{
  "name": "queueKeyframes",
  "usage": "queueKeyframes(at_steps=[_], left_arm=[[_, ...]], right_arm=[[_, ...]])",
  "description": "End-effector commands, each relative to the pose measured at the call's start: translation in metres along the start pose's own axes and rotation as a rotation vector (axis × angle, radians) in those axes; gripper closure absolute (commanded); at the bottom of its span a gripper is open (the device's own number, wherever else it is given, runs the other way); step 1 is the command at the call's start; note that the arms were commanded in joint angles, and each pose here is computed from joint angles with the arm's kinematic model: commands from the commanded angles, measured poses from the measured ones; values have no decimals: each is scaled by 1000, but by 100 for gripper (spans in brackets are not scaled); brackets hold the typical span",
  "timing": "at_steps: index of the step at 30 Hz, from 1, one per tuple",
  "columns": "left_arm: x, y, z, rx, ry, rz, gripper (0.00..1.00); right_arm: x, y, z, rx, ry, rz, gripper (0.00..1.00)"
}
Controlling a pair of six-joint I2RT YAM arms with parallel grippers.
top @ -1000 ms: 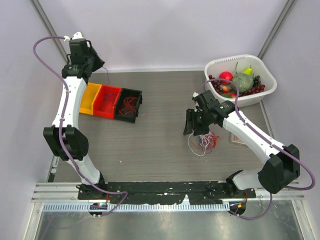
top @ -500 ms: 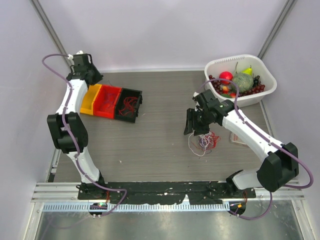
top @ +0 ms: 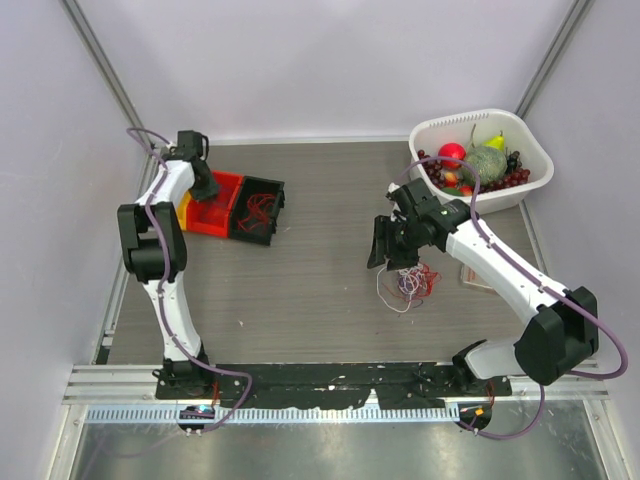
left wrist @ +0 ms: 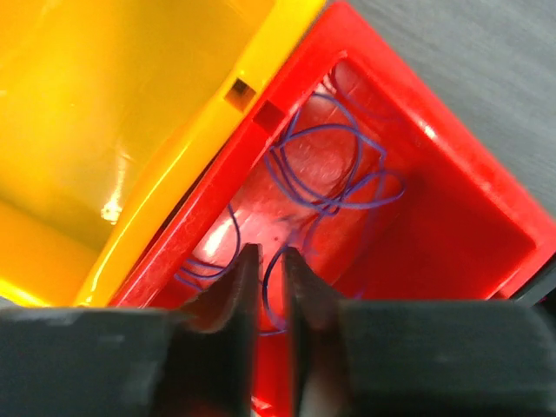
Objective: Untangle the cables
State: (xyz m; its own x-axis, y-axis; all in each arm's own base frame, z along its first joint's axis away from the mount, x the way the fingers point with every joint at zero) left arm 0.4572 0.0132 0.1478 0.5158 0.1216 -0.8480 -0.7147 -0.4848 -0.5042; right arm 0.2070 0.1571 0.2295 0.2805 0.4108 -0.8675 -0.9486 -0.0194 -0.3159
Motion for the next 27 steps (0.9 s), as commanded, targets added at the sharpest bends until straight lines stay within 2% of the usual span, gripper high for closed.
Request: queueKeyframes(at_steps=[1,3,5,7,11,14,17,18,20,23,27], left_arm=[[-38,-12,-8,43,14,-47,69],[-62,-15,-12,47,37,-86,50],[-91,-17,-12,37,64,-129,41],[-112,-11,-10,15,89,-138,38],[-155,34,-36,105,172,-132,36],[-184,77,-50,180,244,-91,36],[-215,134,-67,278,420,-25,32],[-228,155,-73,315,515,11,25],[-247,192,-77,364,677,82,23],[-256,244,-76,431,779,196,24],[-265,266,-66,482,779,283,25]], right_arm=[[-13,-7,3,-12,-10,-74,46],[-14,-9,5,-5,-13,-78,46],[-16,-11,8,10,-24,-82,46],[-19,-12,8,20,-27,-102,46],[-9,-8,2,48,-7,-118,46],[5,-6,-16,167,121,-117,46],[-9,-18,-60,355,200,-176,46],[-13,-20,-69,377,216,-198,46],[-20,-22,-99,423,292,-240,46],[2,-8,-138,453,353,-161,45],[35,-2,-141,359,285,-59,48]])
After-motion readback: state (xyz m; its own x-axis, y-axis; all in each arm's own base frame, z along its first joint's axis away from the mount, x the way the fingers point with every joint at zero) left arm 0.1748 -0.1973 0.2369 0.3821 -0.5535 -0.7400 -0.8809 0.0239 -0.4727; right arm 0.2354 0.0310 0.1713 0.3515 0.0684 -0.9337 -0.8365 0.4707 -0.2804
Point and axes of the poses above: each gripper's point midway between its finger pads, its own x axis out along the fingers, its own z axis along the line the jaws close on, y = z × x, the point moved 9 cm from there along -x, back along the fingers, and after that the axes turned 3 degrees about -x, right-handed, at the moved point
